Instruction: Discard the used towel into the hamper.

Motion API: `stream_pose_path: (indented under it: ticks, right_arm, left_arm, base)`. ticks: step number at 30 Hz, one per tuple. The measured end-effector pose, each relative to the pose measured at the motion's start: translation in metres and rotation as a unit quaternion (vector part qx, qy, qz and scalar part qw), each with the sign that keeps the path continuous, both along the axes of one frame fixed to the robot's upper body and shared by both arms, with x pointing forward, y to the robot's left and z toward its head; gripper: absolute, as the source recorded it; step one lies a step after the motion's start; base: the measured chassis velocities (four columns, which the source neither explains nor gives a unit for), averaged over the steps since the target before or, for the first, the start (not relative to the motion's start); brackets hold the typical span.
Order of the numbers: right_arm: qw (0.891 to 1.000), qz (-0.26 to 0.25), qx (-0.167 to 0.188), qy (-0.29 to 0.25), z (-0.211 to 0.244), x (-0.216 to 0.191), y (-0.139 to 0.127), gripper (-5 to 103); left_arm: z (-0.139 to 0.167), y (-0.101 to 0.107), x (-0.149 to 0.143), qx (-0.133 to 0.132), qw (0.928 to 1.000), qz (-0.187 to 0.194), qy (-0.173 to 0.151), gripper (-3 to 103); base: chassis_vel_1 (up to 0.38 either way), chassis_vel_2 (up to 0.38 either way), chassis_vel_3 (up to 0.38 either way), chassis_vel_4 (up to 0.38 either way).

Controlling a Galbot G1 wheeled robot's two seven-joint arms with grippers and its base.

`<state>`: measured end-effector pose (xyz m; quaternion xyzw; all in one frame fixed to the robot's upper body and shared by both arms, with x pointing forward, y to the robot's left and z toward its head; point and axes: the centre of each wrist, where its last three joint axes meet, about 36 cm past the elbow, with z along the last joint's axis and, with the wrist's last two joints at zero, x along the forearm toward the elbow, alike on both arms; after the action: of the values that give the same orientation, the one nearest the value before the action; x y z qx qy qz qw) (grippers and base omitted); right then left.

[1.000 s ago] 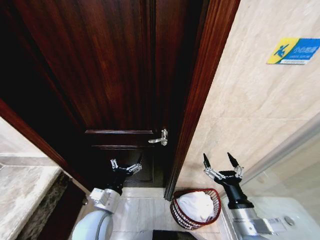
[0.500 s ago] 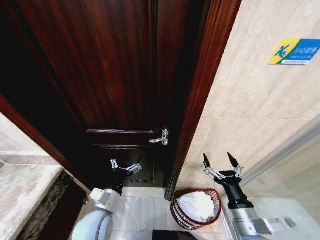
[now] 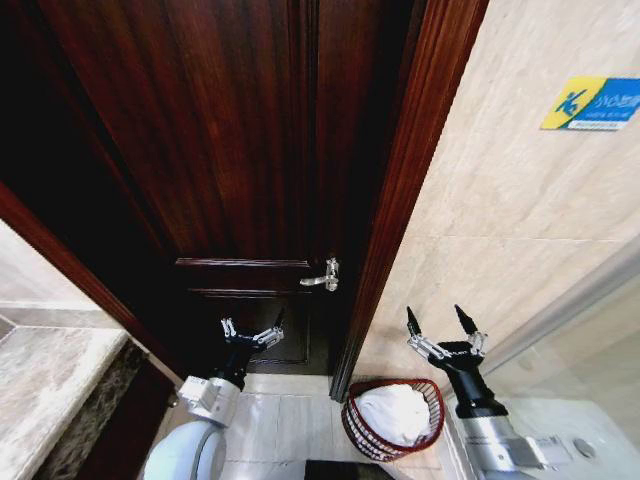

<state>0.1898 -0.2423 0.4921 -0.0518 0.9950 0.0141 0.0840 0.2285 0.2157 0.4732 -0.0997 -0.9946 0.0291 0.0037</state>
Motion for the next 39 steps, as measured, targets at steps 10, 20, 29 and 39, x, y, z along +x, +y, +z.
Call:
stream_pose_path:
  ticks: [10,20,29,39]
  right_arm:
    - [1.000,0.000,0.000,0.000,0.0000,0.0000,0.0000,100]
    - [1.000,0.000,0.000,0.000,0.0000,0.0000,0.0000,100]
    - [1.000,0.000,0.000,0.000,0.0000,0.0000,0.0000,100]
    - [1.000,0.000,0.000,0.000,0.0000,0.0000,0.0000,100]
  left_arm:
    - [0.0000,0.0000,0.0000,0.000,1.0000,0.000,0.000,100]
    - [0.0000,0.0000,0.0000,0.000,1.0000,0.000,0.000,100]
    - [0.0000,0.0000,0.0000,0.000,1.0000,0.000,0.000,100]
    - [0.0000,0.0000,0.0000,0.000,1.0000,0.000,0.000,100]
  base:
    - [0.000,0.000,0.000,0.000]
    - [0.000,0.000,0.000,0.000]
    - [-0.015,-0.024,0.017,0.020]
    - [0.000,0.000,0.000,0.000]
